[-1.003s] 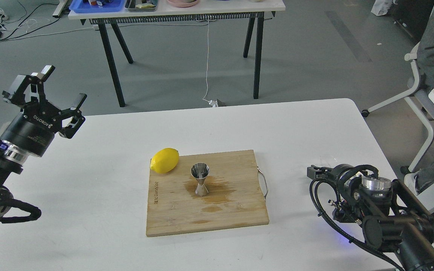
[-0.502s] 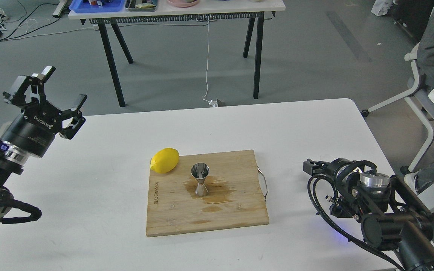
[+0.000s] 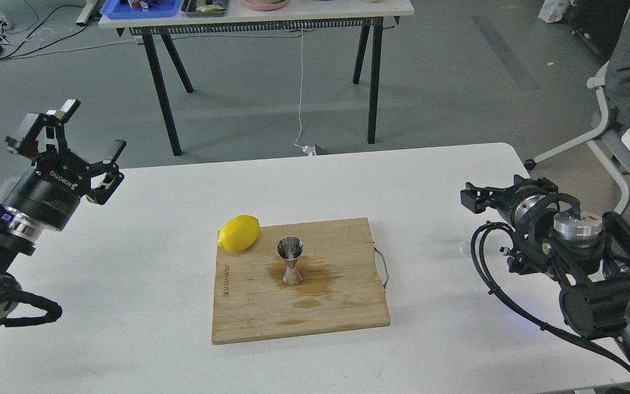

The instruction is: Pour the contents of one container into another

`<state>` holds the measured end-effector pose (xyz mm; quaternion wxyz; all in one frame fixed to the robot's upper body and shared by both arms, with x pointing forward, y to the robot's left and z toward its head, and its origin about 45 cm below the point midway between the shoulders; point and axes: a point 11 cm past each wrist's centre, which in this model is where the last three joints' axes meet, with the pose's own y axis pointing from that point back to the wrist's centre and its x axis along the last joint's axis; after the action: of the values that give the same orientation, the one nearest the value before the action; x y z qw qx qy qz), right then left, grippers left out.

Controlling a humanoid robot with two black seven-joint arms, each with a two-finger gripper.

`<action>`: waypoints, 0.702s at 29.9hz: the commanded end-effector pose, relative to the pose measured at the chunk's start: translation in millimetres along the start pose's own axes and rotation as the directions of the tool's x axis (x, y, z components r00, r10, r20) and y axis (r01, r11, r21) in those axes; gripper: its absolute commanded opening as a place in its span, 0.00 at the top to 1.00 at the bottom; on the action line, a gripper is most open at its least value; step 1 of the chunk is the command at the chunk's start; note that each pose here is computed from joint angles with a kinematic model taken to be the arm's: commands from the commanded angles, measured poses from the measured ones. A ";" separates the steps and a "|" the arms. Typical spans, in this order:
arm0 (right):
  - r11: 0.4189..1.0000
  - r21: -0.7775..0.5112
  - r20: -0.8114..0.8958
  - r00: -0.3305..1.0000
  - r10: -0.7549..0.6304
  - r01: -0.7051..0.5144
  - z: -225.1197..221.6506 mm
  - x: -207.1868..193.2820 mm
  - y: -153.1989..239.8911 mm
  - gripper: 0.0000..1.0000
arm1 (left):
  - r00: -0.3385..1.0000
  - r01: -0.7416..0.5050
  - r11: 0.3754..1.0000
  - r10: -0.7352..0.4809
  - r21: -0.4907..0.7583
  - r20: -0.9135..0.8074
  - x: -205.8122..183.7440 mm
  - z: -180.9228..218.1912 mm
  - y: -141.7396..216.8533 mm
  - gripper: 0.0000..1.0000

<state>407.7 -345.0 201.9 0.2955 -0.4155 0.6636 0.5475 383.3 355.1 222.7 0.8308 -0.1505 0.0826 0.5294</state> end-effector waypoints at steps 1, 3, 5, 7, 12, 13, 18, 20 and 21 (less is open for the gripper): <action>0.994 0.022 -0.158 0.982 -0.107 0.111 -11.7 -61.7 5.4 0.01 | 1.000 0.003 1.000 -0.003 -0.003 -0.013 -2.5 -3.5 -2.0 0.03; 0.987 0.054 -0.251 0.959 -0.134 0.152 -19.2 -78.8 9.4 0.01 | 1.000 0.008 1.000 -0.008 -0.004 -0.024 -5.7 -6.8 -3.4 0.03; 0.982 0.086 -0.369 0.921 -0.125 0.168 -25.0 -82.4 10.7 0.01 | 1.000 0.009 1.000 -0.009 -0.005 -0.024 -5.7 -6.4 -3.5 0.03; 0.962 0.056 -0.486 0.849 -0.207 0.266 -22.3 -87.0 11.4 0.01 | 1.000 0.010 1.000 -0.010 -0.006 -0.024 -5.6 -6.0 -3.8 0.03; 0.841 -0.139 -0.605 0.627 -0.490 0.523 -24.1 -93.6 18.7 0.01 | 1.000 0.012 1.000 -0.012 -0.005 -0.018 -4.0 -3.4 -2.7 0.02; 0.821 -0.161 -0.601 0.605 -0.522 0.548 -25.7 -91.4 19.0 0.01 | 1.000 0.012 1.000 -0.012 -0.003 -0.017 -3.7 -3.4 -2.4 0.02; 0.756 -0.213 -0.570 0.550 -0.611 0.619 -51.9 -55.7 14.1 0.01 | 1.000 0.018 1.000 -0.018 -0.011 -0.014 -4.6 0.0 -5.5 0.02; 0.808 -0.155 -0.583 0.607 -0.539 0.569 -71.1 -29.0 7.4 0.01 | 1.000 0.017 1.000 -0.017 -0.019 -0.011 -3.9 3.2 -6.7 0.02; 0.829 -0.126 -0.587 0.633 -0.505 0.545 -79.8 -16.5 4.8 0.01 | 1.000 0.014 1.000 -0.015 -0.020 -0.006 -2.2 5.3 -6.4 0.02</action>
<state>425.0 -387.9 263.2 0.2360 -0.7619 0.5514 0.2445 386.4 349.5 225.2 0.8339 -0.1592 0.0836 0.5217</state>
